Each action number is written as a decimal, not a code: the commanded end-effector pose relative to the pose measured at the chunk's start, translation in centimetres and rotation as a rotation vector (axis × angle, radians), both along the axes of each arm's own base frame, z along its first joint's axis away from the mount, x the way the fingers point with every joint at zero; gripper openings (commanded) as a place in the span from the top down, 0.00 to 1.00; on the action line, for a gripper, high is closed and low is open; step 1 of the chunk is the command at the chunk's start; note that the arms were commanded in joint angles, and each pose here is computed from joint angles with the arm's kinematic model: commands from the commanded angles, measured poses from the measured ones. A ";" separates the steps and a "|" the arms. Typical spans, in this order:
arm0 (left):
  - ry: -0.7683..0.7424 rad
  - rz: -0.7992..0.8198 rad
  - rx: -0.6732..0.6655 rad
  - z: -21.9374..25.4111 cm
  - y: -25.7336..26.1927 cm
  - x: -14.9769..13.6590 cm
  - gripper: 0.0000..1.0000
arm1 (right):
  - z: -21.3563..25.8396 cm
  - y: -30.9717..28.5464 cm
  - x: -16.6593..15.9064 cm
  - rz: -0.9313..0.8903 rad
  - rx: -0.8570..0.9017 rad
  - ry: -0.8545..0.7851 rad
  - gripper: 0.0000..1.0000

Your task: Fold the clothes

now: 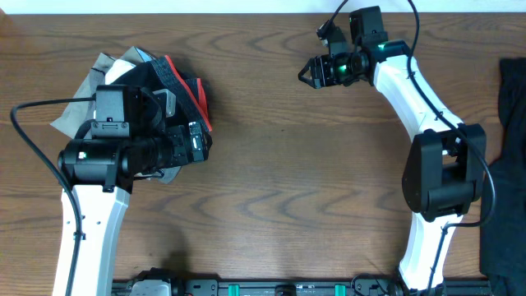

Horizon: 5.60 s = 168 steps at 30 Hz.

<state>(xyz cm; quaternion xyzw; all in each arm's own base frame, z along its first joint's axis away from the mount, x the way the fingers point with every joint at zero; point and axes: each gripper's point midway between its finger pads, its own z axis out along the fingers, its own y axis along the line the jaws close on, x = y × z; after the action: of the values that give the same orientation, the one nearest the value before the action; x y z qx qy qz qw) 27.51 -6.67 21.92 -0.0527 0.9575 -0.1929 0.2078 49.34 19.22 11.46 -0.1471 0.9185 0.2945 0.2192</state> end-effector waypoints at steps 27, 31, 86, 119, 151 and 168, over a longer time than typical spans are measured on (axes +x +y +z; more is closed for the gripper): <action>-0.054 -0.028 0.002 1.0 -0.4 0.7 0.02 | 0.7 -29.3 -5.7 -0.781 -0.346 0.334 0.23; -0.061 -0.071 0.005 1.0 -1.4 0.5 0.02 | -0.7 -32.0 -7.4 -0.842 -0.438 0.402 0.24; -0.114 -0.132 0.104 1.0 -3.0 0.9 0.02 | 1.2 -4.3 -7.8 0.071 -0.478 0.105 0.95; -0.125 -0.131 0.103 1.2 -3.0 1.1 0.02 | -7.1 -25.1 -2.2 -0.818 -0.265 0.443 0.99; -0.166 -0.128 0.096 1.8 -3.2 1.9 0.02 | 11.1 -22.0 -4.5 -0.492 -0.009 0.020 0.40; -0.152 -0.129 0.098 1.6 -3.1 1.7 0.02 | -7.1 -8.7 0.5 -0.273 -0.312 0.109 0.30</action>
<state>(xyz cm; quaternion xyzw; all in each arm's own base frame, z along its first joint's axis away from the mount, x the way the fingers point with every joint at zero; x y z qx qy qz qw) 28.99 -9.81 22.85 0.0249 0.9510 -0.1663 0.2596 49.20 11.13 5.06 -0.0436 0.9708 0.1624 0.1713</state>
